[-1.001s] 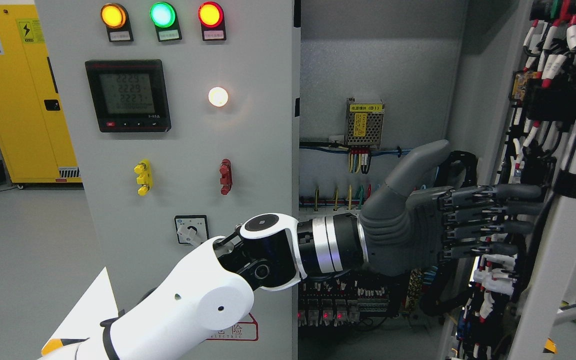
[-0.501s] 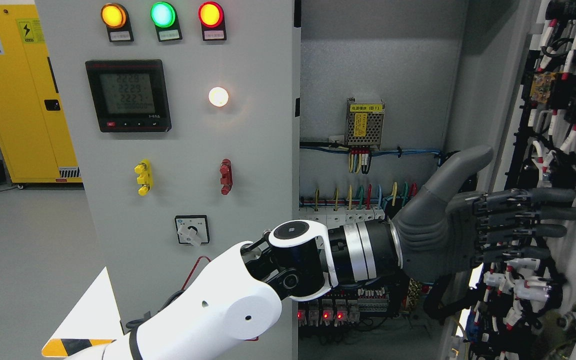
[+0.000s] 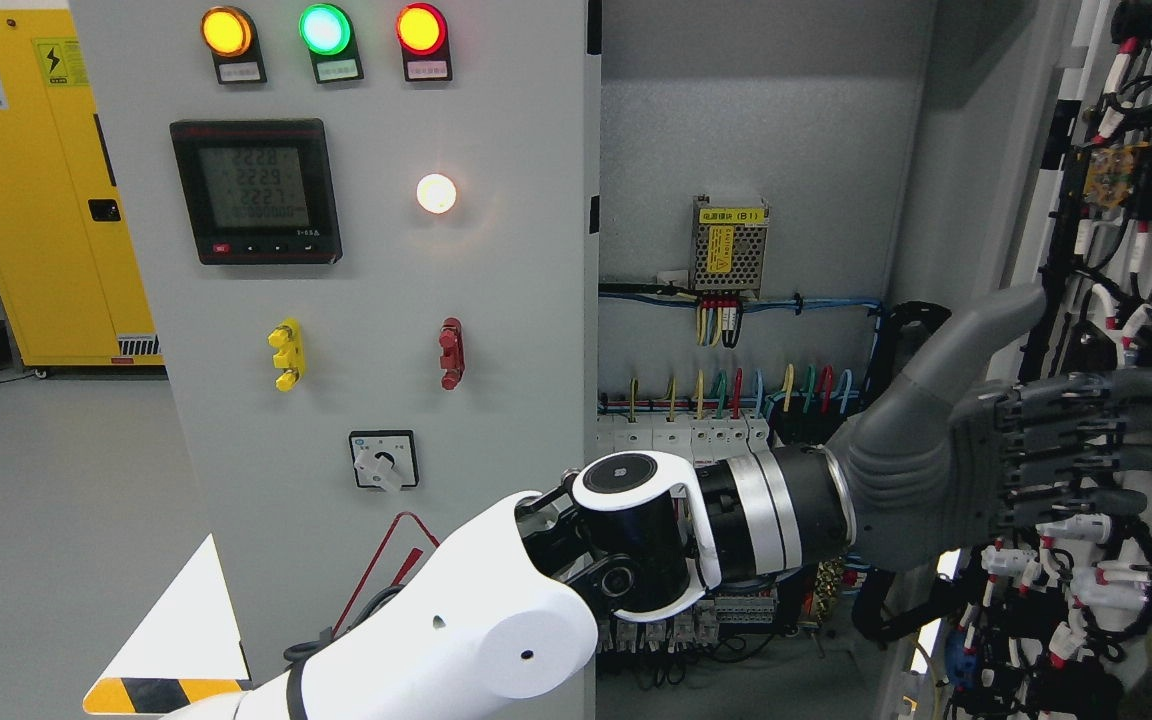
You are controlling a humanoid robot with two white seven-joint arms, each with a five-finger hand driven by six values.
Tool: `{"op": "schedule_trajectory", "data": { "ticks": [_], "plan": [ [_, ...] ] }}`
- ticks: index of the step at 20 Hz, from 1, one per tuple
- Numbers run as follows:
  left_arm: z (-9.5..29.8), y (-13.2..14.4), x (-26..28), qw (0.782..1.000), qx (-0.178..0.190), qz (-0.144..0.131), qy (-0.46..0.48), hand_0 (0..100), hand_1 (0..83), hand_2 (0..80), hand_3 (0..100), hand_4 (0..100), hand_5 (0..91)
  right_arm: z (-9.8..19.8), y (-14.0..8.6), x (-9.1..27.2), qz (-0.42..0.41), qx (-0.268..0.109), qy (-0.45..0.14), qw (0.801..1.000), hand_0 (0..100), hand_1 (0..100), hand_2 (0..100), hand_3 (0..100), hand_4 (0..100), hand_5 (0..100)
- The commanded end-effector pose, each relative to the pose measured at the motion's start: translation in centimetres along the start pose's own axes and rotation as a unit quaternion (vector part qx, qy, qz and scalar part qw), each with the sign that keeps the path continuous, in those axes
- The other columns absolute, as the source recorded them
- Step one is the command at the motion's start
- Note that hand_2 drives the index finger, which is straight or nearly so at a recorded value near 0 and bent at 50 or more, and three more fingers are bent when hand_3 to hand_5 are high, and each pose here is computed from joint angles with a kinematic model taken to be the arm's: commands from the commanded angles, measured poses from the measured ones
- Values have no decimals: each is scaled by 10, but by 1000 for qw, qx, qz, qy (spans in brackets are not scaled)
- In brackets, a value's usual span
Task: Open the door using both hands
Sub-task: 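Push the push-button door outward with the left hand, swinging it wider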
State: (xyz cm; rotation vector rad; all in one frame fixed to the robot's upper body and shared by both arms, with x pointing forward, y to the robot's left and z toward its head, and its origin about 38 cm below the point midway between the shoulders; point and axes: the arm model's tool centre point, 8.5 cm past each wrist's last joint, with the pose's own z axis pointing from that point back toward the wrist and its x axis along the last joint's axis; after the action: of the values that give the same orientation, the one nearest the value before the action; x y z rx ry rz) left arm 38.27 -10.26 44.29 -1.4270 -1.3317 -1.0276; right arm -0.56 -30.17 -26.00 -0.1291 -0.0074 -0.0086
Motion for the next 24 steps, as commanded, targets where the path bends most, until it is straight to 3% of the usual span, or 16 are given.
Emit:
{"op": "schedule_trajectory", "data": {
  "ticks": [1,5,10,19,24],
  "plan": [
    [-17,-24,-1,1000,-29,1,-6,0,0,0,0,0,0,0,0,0,1,0,0,1000,215,71,0,0,0,0],
    [-21,-23,-2,1000,-9,1,-10,0,0,0,0,0,0,0,0,0,1,0,0,1000,215,71,0,0,0,0],
    [-28,-26,-11,999,-3,-39,-8,0,0,0,0,0,0,0,0,0,1,0,0,1000,215,71,0,0,0,0],
    [-44,-35,-15,998,1,-67,-10,0,0,0,0,0,0,0,0,-1,1,1,0,1000,215,70,0,0,0,0],
    [-53,-29,-21,998,11,-59,-6,0,0,0,0,0,0,0,0,-1,0,0,0,1000,215,70,0,0,0,0]
  ]
}}
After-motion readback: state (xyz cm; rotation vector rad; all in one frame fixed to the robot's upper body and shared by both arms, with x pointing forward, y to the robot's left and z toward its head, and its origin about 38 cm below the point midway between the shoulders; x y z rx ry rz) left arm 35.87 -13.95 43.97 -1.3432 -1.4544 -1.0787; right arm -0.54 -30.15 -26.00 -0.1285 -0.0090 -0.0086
